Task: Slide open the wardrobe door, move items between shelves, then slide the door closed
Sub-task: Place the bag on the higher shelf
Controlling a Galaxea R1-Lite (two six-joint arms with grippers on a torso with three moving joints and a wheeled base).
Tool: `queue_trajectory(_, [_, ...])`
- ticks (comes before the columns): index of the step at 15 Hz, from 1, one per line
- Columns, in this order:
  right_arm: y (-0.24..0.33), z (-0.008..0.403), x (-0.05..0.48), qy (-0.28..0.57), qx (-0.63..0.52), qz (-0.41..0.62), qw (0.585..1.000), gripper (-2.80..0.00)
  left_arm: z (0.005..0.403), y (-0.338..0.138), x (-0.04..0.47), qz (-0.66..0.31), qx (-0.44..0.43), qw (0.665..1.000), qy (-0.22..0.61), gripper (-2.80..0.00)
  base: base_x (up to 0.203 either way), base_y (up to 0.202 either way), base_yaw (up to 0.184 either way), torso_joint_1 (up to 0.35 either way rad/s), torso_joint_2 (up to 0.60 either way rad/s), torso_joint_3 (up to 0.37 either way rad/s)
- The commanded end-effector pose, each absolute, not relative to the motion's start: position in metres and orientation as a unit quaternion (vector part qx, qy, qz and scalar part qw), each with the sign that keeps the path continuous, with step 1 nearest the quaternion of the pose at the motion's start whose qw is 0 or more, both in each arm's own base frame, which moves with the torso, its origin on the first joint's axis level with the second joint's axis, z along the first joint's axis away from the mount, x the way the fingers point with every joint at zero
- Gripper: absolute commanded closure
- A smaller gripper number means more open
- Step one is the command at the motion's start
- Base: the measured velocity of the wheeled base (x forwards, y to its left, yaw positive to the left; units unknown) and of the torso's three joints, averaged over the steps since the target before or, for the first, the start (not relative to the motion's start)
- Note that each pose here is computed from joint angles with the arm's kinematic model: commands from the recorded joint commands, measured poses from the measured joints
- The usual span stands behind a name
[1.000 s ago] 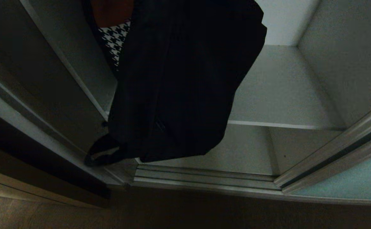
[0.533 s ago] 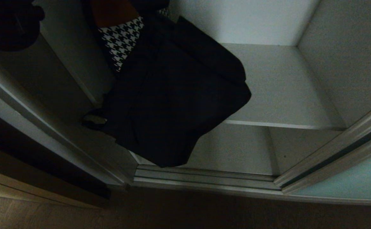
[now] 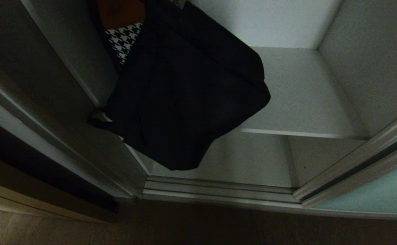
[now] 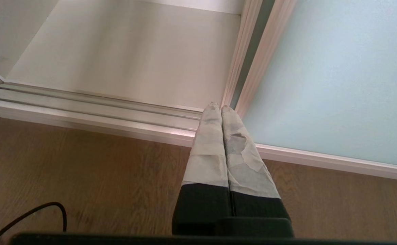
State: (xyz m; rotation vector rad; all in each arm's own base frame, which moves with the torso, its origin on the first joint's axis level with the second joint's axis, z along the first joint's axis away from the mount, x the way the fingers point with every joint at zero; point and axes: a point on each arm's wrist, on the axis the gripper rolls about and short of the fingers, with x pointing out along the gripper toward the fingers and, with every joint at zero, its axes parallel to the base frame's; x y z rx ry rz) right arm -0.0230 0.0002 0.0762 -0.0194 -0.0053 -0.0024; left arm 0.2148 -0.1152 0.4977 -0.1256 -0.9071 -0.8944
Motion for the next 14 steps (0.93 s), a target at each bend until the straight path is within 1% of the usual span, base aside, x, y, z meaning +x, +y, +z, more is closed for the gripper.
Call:
queue_trajectory(1, [0.0, 0.076, -0.023, -0.003, -0.01, -0.001, 1.0, 0.0, 0.517, -0.099, 0.173, -0.433, -0.048, 0.775, -0.457, 0.0, 0.0, 0.0, 0.0, 0.0, 0.0, 0.0])
queue_trajectory(5, [0.0, 0.076, -0.023, -0.003, -0.01, -0.001, 1.0, 0.0, 0.53, -0.081, 0.131, -0.469, -0.003, 0.73, -0.497, 0.0, 0.0, 0.0, 0.0, 0.0, 0.0, 0.0])
queue_trajectory(8, [0.0, 0.076, -0.023, -0.002, -0.01, -0.001, 1.0, 0.0, 0.532, -0.081, 0.13, -0.467, 0.0, 0.717, -0.518, 0.0, 0.0, 0.0, 0.0, 0.0, 0.0, 0.0])
queue_trajectory(11, [0.0, 0.076, -0.023, -0.003, -0.01, -0.001, 1.0, 0.0, 0.526, -0.089, 0.147, -0.471, -0.011, 0.731, -0.494, 0.0, 0.0, 0.0, 0.0, 0.0, 0.0, 0.0])
queue_trajectory(13, [0.0, 0.076, -0.023, -0.003, -0.01, -0.001, 1.0, 0.0, 0.527, -0.086, 0.143, -0.477, -0.049, 0.742, -0.468, 0.0, 0.0, 0.0, 0.0, 0.0, 0.0, 0.0])
queue_trajectory(14, [0.0, 0.076, -0.023, -0.003, -0.01, -0.001, 1.0, 0.0, 0.529, -0.083, 0.137, -0.483, -0.07, 0.742, -0.46, 0.0, 0.0, 0.0, 0.0, 0.0, 0.0, 0.0])
